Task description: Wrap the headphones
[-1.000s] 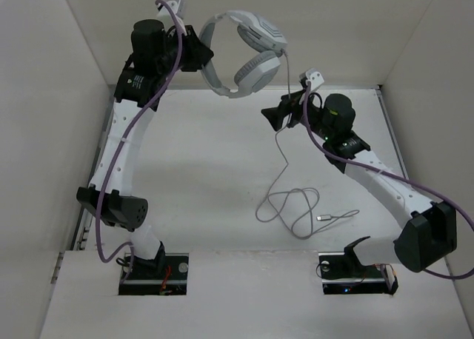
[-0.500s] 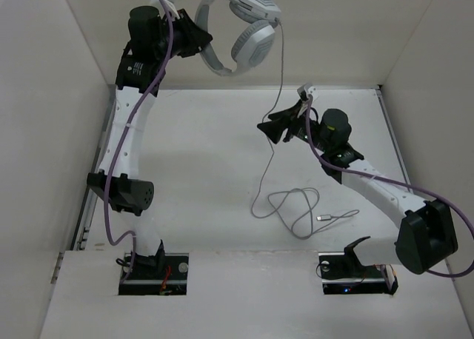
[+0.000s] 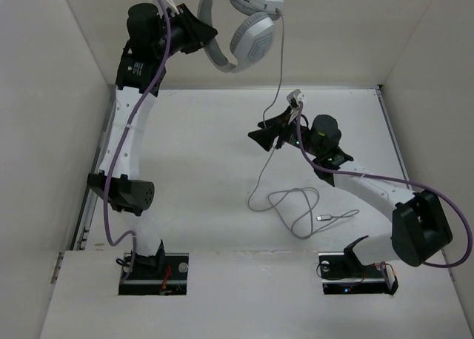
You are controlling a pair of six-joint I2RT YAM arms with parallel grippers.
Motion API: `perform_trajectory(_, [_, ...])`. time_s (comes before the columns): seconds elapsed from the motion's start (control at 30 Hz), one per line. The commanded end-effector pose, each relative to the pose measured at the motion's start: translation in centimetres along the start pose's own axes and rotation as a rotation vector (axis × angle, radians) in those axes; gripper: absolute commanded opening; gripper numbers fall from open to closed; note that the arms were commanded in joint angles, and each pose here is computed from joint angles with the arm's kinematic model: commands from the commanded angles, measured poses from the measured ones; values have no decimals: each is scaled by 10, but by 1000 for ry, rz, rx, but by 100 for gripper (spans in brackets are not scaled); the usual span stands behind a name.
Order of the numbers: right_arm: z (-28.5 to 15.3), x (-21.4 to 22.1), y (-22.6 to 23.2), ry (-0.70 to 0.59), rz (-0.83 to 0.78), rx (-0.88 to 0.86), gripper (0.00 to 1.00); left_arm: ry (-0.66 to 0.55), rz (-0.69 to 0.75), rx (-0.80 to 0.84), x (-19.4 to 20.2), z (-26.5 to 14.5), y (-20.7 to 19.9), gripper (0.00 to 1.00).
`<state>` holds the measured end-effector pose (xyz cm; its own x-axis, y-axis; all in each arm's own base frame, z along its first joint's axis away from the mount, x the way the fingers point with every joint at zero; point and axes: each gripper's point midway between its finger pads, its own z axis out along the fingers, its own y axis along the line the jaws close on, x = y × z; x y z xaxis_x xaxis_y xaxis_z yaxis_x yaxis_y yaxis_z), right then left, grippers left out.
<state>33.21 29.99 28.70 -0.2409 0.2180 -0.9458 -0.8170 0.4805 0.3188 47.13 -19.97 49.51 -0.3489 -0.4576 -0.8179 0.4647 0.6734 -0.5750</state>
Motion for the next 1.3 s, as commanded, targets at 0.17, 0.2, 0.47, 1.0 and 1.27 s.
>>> perform_trajectory(0.17, [-5, 11, 21, -1, -13, -99, 66, -179, 31, 145, -61, -39, -63, 0])
perform_trajectory(0.2, [-7, 18, 25, 16, -10, -116, 65, -189, 34, 143, -65, -40, -63, 0])
perform_trajectory(0.47, [-22, 48, 39, 92, -24, -183, 53, -241, 16, 77, -80, -38, -40, 1])
perform_trajectory(1.0, [-23, 22, 30, 262, 18, -161, 11, -252, -51, -44, -68, -12, 1, 0])
perform_trajectory(1.27, [-36, -5, 28, 367, -29, -126, 0, -209, 33, -256, -29, 17, 63, 0])
